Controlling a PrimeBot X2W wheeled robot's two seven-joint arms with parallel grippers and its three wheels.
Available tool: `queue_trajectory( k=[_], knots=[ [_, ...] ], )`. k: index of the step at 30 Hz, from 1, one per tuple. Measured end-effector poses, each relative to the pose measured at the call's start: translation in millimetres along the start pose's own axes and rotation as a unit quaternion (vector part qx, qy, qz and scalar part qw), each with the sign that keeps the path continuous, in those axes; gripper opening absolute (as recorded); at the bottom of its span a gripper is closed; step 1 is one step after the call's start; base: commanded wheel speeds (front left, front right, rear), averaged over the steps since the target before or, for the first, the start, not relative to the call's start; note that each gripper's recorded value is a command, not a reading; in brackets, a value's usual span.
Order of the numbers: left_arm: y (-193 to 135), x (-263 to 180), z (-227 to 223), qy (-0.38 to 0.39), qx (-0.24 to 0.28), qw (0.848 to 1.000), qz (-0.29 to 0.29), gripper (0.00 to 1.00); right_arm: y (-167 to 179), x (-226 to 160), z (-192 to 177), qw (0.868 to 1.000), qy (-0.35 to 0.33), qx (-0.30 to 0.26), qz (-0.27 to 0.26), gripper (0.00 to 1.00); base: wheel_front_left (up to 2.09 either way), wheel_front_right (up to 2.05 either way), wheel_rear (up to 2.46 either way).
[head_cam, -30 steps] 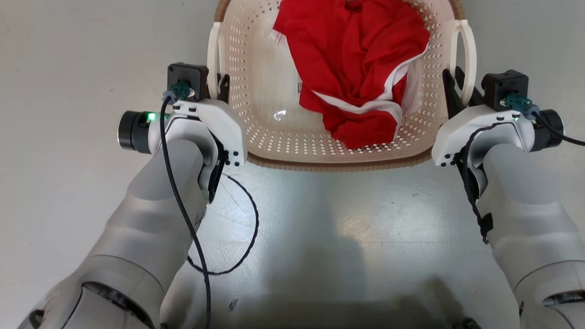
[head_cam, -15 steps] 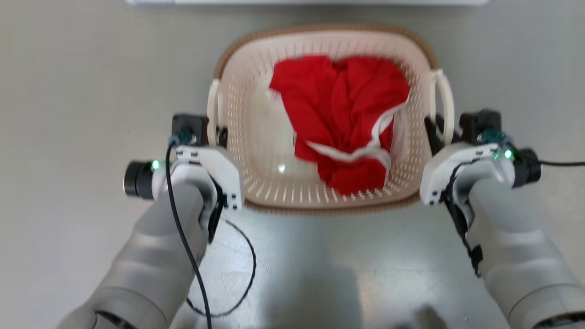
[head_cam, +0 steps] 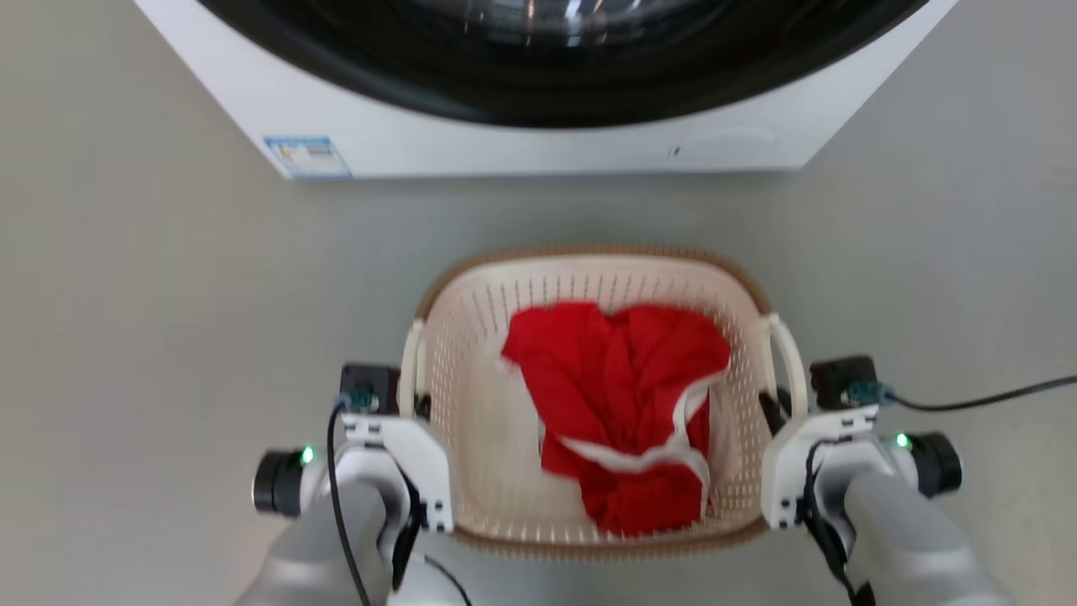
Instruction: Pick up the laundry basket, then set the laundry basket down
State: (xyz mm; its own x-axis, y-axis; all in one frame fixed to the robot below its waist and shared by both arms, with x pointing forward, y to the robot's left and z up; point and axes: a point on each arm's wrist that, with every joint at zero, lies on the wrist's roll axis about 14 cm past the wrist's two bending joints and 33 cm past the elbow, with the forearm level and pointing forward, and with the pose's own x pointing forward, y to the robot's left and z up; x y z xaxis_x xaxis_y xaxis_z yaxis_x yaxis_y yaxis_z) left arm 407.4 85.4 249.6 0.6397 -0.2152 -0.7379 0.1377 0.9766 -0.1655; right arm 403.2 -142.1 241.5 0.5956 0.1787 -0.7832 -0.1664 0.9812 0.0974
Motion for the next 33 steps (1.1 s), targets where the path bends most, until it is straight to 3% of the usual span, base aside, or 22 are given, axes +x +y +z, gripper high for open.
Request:
queue_trajectory(
  k=[11,19,33],
  knots=[
    [-24,-52,-8,-0.015,0.006,1.0,-0.01,0.0,2,-59,-3,1.0,-0.022,0.002,-0.01,0.0,0.0,0.0,0.0],
    [-37,-85,-27,-0.019,0.014,1.0,-0.016,0.0,9,-93,-30,0.999,-0.021,0.022,-0.011,0.0,0.0,0.0,0.0],
    [-36,-110,-34,-0.034,0.017,0.999,-0.009,0.0,24,-109,-28,0.999,-0.036,0.009,0.004,0.0,0.0,0.0,0.0]
  ],
)
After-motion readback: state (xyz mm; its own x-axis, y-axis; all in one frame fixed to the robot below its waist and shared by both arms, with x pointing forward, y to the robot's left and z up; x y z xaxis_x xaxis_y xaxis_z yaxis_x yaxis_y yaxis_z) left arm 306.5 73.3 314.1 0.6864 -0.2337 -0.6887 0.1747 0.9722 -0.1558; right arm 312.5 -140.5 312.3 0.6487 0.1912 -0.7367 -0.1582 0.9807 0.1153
